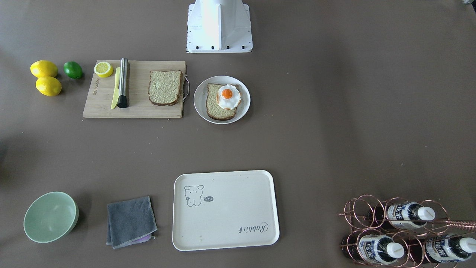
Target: Make sandwich and place on tray
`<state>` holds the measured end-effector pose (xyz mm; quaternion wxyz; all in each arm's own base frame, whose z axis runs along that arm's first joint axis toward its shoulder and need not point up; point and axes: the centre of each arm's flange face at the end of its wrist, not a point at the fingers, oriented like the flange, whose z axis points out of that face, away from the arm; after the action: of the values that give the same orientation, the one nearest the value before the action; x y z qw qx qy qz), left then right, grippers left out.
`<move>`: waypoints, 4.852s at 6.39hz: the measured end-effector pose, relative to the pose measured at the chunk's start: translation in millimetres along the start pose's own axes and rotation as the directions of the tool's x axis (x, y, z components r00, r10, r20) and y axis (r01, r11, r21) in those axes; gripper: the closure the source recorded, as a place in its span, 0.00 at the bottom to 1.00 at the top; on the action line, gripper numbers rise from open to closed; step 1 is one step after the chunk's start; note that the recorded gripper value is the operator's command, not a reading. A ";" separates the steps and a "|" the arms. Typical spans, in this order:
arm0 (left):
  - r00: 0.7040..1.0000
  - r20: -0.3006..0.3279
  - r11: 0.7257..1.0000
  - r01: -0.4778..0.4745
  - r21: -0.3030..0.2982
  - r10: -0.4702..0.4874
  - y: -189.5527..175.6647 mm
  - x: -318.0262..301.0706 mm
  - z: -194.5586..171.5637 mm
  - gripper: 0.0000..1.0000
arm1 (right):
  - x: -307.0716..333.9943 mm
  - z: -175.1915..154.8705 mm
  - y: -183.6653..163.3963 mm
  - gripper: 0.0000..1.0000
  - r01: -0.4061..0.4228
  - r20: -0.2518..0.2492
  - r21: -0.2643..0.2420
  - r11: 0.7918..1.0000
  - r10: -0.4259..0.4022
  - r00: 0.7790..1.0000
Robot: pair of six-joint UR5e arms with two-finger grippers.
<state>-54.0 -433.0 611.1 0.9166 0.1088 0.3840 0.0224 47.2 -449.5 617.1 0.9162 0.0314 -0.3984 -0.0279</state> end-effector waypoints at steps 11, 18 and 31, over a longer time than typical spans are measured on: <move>1.000 0.001 1.000 0.002 -0.004 -0.002 -0.6 -1.6 2.4 0.02 | -2.7 -2.5 -4.1 0.00 0.006 0.000 0.006 1.000 -0.006 1.000; 1.000 0.001 1.000 0.000 -0.003 0.000 -12.1 -4.3 6.2 0.02 | -4.2 -3.8 -5.1 0.00 0.008 0.001 0.008 1.000 -0.008 1.000; 1.000 -0.002 1.000 -0.017 0.000 0.017 -23.8 3.4 6.4 0.02 | -0.3 -0.3 -2.9 0.00 0.001 0.003 0.001 1.000 -0.001 1.000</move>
<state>-48.1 -457.0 608.0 0.9160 0.1121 0.3840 0.0302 47.2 -452.3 616.5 0.9157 0.0319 -0.3996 -0.0282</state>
